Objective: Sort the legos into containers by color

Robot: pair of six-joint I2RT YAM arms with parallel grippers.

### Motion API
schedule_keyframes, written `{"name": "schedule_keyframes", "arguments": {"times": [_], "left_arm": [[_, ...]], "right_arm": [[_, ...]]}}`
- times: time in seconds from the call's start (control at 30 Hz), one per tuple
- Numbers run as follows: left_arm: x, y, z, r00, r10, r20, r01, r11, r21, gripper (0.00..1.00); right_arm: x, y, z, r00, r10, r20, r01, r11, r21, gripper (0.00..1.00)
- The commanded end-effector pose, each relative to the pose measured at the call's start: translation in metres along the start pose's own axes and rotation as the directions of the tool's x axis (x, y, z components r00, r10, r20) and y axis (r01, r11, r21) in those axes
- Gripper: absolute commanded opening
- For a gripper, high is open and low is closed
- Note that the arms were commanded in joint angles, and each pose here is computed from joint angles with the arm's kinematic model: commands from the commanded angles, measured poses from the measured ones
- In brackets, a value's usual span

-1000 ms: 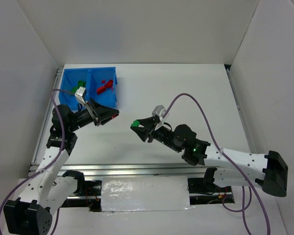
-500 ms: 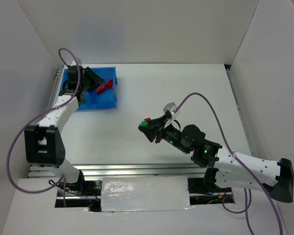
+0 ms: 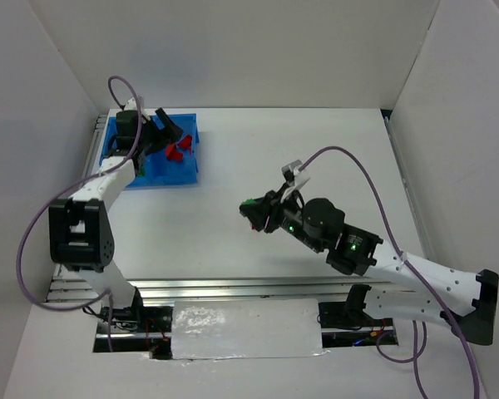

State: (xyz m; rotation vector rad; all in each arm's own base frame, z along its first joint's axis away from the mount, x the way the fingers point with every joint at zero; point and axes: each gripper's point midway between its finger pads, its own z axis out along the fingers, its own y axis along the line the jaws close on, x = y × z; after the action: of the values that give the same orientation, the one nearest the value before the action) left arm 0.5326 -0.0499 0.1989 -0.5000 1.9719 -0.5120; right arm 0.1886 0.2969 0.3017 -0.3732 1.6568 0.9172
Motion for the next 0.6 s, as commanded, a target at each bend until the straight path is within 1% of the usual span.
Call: {"name": "schedule_keyframes", "arguments": {"times": [0.0,0.03,0.07,0.1,0.13,0.17,0.2,0.23,0.27,0.3,0.33,0.37,0.4,0.43,0.47,0.5,0.53,0.57], "left_arm": [[-0.01,-0.088,-0.074,0.958,0.23,0.172,-0.276,0.903,0.33,1.0],[-0.02,-0.118,-0.115,0.919,0.268,0.289,-0.365,0.855,0.369,1.0],[0.01,-0.111,-0.123,0.89,0.348,0.296,-0.441,0.824,0.355,0.99],[0.035,-0.136,-0.143,0.87,0.376,0.32,-0.486,0.766,0.421,1.0],[0.035,-0.155,-0.184,0.832,0.365,0.418,-0.541,0.701,0.465,1.0],[0.072,-0.163,-0.203,0.802,0.366,0.472,-0.589,0.615,0.524,1.0],[0.071,-0.177,-0.245,0.761,0.308,0.571,-0.634,0.538,0.556,1.0],[0.107,-0.163,-0.251,0.763,0.312,0.566,-0.638,0.5,0.585,0.99],[0.113,-0.183,-0.286,0.736,0.219,0.641,-0.665,0.408,0.625,1.0],[0.119,-0.188,-0.313,0.715,0.172,0.678,-0.689,0.343,0.639,1.0],[0.133,-0.185,-0.32,0.712,0.166,0.682,-0.693,0.318,0.647,0.99],[0.145,-0.192,-0.337,0.714,0.14,0.686,-0.694,0.272,0.667,1.0],[0.148,-0.193,-0.343,0.711,0.127,0.692,-0.697,0.267,0.666,1.0],[0.147,-0.193,-0.351,0.693,0.113,0.712,-0.711,0.267,0.65,1.0],[0.156,-0.197,-0.36,0.7,0.112,0.705,-0.708,0.236,0.666,0.99],[0.155,-0.199,-0.366,0.697,0.103,0.71,-0.711,0.23,0.664,0.99],[0.152,-0.201,-0.367,0.679,0.106,0.726,-0.727,0.239,0.644,0.99],[0.155,-0.205,-0.372,0.681,0.102,0.725,-0.725,0.226,0.65,1.0]], "right_arm": [[-0.048,-0.015,0.002,0.978,0.203,0.052,-0.208,0.969,0.136,0.0],[-0.05,-0.016,0.001,0.957,0.288,0.049,-0.292,0.946,0.143,0.0],[-0.058,-0.011,-0.002,0.943,0.33,0.051,-0.334,0.937,0.104,0.0],[-0.068,-0.017,-0.004,0.913,0.4,0.085,-0.407,0.908,0.1,0.0],[-0.078,-0.016,-0.011,0.891,0.442,0.106,-0.45,0.89,0.075,0.0],[-0.081,-0.018,-0.014,0.874,0.471,0.118,-0.48,0.875,0.067,0.0],[-0.092,-0.016,-0.02,0.841,0.52,0.152,-0.53,0.847,0.037,0.0],[-0.096,-0.017,-0.022,0.823,0.542,0.169,-0.554,0.832,0.025,0.0],[-0.09,-0.016,-0.022,0.813,0.56,0.16,-0.569,0.822,0.017,0.0],[-0.094,-0.015,-0.022,0.788,0.592,0.168,-0.6,0.8,-0.004,0.0],[-0.094,-0.015,-0.021,0.774,0.611,0.168,-0.618,0.786,-0.012,0.0],[-0.089,-0.01,-0.019,0.766,0.627,0.141,-0.63,0.776,-0.03,0.0],[-0.087,-0.006,-0.017,0.751,0.649,0.125,-0.648,0.76,-0.049,0.0],[-0.088,-0.002,-0.013,0.739,0.664,0.114,-0.661,0.747,-0.073,0.0],[-0.083,0.0,-0.01,0.73,0.675,0.102,-0.669,0.737,-0.092,0.0],[-0.082,0.005,-0.009,0.714,0.695,0.083,-0.686,0.719,-0.117,0.0],[-0.082,0.009,-0.005,0.704,0.706,0.074,-0.695,0.706,-0.136,0.0],[-0.079,0.012,-0.002,0.699,0.713,0.057,-0.701,0.699,-0.14,0.0]]}}
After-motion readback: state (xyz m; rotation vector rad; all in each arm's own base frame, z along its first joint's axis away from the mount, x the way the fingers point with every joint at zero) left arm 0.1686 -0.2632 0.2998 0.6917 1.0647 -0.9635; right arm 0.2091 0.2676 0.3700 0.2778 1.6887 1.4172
